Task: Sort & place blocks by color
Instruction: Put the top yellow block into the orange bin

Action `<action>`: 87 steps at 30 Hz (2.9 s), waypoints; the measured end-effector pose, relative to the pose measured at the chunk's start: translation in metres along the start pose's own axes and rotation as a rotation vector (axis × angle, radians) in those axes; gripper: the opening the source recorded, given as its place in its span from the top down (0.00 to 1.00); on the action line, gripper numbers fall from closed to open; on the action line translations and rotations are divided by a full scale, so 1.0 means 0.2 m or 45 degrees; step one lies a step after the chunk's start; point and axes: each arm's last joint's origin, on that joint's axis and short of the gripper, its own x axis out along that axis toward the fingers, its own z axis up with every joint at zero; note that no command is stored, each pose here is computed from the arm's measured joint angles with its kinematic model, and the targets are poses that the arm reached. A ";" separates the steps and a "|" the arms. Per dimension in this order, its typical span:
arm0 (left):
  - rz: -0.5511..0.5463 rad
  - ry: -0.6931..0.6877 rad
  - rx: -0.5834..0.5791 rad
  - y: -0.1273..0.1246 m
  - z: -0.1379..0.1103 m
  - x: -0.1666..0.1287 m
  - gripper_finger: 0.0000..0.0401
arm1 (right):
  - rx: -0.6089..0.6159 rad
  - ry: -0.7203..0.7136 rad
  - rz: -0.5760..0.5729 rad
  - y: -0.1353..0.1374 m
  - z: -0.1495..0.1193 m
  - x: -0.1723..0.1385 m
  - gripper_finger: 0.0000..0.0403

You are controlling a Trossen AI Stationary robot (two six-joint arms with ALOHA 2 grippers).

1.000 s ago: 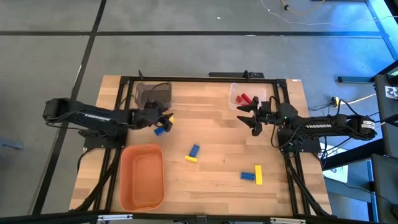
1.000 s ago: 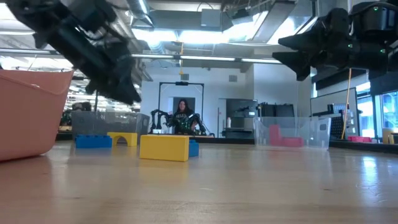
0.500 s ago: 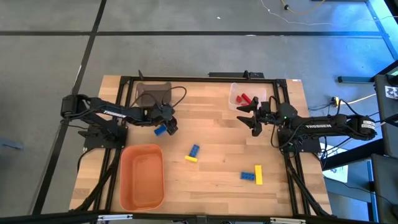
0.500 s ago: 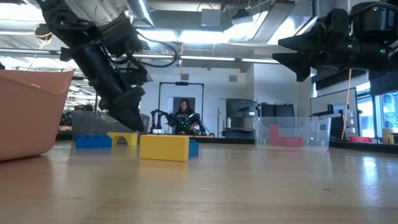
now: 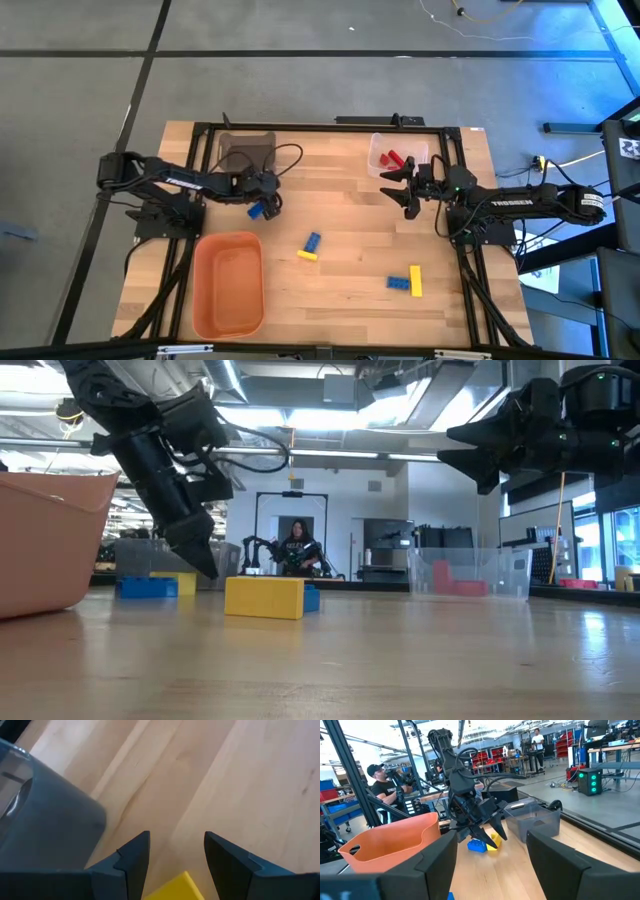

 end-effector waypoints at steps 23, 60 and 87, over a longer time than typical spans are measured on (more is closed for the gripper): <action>-0.094 0.311 0.415 0.15 0.17 -0.30 0.55 | 0.028 0.018 -0.004 0.00 -0.01 0.00 0.41; -0.143 0.626 1.000 0.07 0.03 0.08 0.63 | 0.033 0.025 -0.006 0.00 -0.01 0.00 0.41; -0.352 -0.877 0.308 -0.08 0.40 -0.49 0.93 | 0.004 0.019 -0.004 0.00 -0.01 0.00 0.41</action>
